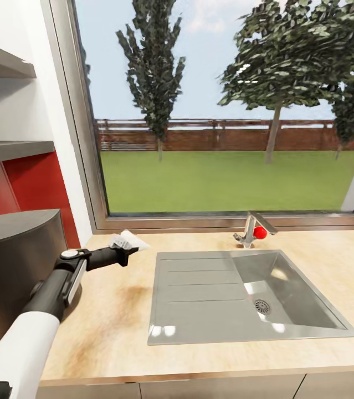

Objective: Set up a coffee station on the kitchen countertop: keep the coffee maker on the countertop, move the bottle of coffee from the kitchen shelf to the counter next to the coffee maker, place a paper coffee filter on top of the coffee maker, put the saucer next to the coffee maker with the coffee cup on the saucer, and place the electric kettle next to the coffee maker.

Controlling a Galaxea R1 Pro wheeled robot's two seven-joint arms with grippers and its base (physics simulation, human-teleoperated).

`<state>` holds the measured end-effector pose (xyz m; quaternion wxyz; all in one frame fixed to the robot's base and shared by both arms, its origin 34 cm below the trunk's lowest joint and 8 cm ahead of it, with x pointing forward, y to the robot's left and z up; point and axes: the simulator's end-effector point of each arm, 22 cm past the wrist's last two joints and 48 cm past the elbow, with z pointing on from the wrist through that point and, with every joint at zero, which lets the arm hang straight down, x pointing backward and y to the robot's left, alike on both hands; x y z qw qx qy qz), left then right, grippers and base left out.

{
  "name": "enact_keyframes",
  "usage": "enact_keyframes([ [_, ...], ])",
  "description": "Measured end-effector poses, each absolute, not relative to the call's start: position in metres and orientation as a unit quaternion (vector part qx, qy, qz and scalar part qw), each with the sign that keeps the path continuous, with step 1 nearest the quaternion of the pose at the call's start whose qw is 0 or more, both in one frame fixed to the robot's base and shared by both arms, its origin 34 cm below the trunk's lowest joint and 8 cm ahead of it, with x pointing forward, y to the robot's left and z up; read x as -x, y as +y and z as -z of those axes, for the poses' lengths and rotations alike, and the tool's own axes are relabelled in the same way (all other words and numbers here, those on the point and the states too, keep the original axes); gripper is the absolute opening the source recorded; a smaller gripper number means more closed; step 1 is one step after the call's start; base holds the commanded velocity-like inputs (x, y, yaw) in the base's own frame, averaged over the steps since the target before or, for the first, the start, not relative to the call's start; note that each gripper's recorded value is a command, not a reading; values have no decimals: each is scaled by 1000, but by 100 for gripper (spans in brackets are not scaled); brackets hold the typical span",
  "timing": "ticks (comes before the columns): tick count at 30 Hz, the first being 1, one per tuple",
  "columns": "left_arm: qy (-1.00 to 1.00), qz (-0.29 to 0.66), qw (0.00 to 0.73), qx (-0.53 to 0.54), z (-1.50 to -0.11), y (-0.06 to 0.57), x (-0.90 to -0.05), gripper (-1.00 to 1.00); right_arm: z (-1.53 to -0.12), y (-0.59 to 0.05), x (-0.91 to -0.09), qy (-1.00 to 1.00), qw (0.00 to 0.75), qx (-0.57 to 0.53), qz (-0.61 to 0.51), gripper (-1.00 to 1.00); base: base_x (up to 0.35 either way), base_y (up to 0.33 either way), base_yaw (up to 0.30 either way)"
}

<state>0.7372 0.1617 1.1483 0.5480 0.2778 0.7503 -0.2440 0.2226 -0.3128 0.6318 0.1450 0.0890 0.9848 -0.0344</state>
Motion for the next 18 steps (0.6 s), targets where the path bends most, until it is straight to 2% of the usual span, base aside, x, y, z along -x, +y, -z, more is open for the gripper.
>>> enact_keyframes([
  [7, 733, 234, 562, -304, -1177, 147, -732, -100, -632, -313, -222, 985, 144, -91, 35, 100, -109, -71, 0],
  [13, 731, 229, 554, -326, -1188, 131, -721, -100, -632, -313, -222, 985, 144, -92, 35, 100, -245, -149, 0],
  [18, 731, 231, 552, -327, -1188, 127, -719, -100, -631, -314, -221, 985, 143, -92, 35, 100, -316, -45, 0],
])
